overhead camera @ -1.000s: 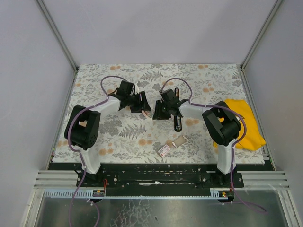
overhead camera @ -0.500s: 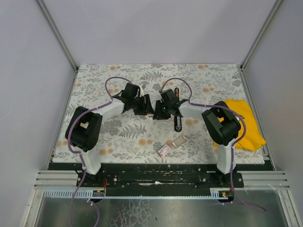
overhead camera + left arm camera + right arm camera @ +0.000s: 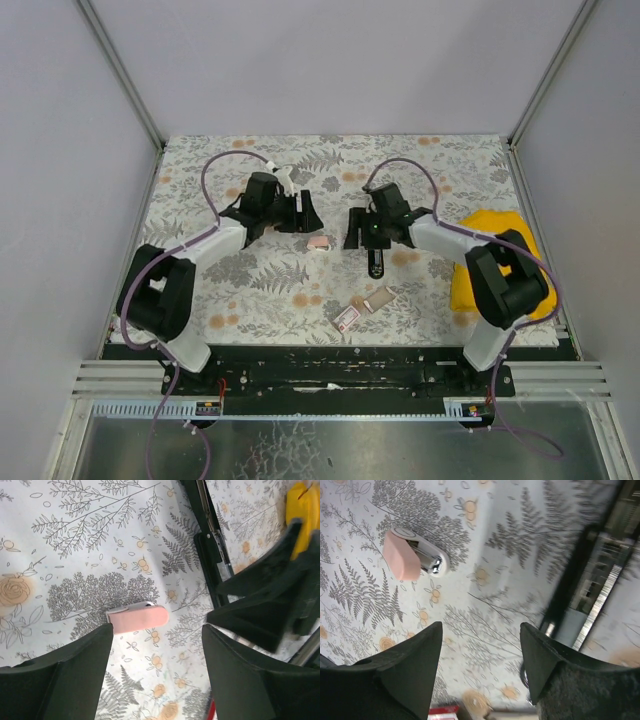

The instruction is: Load the staples into the stapler

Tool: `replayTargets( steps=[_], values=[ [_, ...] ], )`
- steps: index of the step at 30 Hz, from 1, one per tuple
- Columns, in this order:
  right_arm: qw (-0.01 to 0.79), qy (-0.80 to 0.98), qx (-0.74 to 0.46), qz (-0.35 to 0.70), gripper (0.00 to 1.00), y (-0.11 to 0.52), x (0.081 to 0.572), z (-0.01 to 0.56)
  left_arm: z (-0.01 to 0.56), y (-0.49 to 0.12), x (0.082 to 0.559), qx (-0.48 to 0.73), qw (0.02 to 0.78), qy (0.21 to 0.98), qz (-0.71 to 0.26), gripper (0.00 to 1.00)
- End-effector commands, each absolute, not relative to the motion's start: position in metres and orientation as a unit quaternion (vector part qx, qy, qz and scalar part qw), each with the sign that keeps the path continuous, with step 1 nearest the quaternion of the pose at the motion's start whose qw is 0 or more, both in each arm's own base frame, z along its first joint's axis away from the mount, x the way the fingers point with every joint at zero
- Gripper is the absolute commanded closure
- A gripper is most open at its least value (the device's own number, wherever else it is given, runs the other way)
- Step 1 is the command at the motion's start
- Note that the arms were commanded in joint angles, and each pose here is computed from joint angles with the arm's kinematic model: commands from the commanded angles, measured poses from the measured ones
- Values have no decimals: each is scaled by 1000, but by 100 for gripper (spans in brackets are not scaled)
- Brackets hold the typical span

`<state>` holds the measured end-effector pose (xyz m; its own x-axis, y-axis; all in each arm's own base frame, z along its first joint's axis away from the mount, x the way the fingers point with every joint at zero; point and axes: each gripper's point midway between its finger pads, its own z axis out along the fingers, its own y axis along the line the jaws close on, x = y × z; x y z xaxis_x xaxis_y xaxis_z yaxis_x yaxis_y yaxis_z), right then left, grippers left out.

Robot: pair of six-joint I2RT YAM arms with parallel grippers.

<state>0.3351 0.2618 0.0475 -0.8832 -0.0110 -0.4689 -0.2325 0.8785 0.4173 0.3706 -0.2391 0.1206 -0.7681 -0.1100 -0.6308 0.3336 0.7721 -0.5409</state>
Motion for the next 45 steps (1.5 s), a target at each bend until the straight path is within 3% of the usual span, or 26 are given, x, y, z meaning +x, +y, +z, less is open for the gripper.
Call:
replayTargets(
  steps=[1,7,19,23,28,32,34,37,45],
  values=[
    [256,931,-71,252,29,241,328,77,107,-246,378,175,378,846,-333,28],
    [274,919,-71,274,26,231,312,101,99,-256,385,223,426,802,-353,26],
    [282,909,-73,297,25,231,300,119,57,-265,381,238,366,820,-371,27],
    [284,905,-72,310,25,236,300,123,49,-256,380,225,365,835,-345,33],
    [285,906,-70,305,25,234,301,123,49,-253,370,214,366,846,-322,49],
    [283,909,-65,298,25,231,300,120,48,-252,357,208,364,853,-311,51],
    [283,909,-63,300,25,231,300,119,47,-252,352,206,365,856,-303,49],
    [284,907,-62,305,25,233,300,121,40,-249,350,206,369,866,-269,37],
    [287,907,-58,302,25,230,299,121,30,-237,350,199,385,878,-204,36]
  ],
)
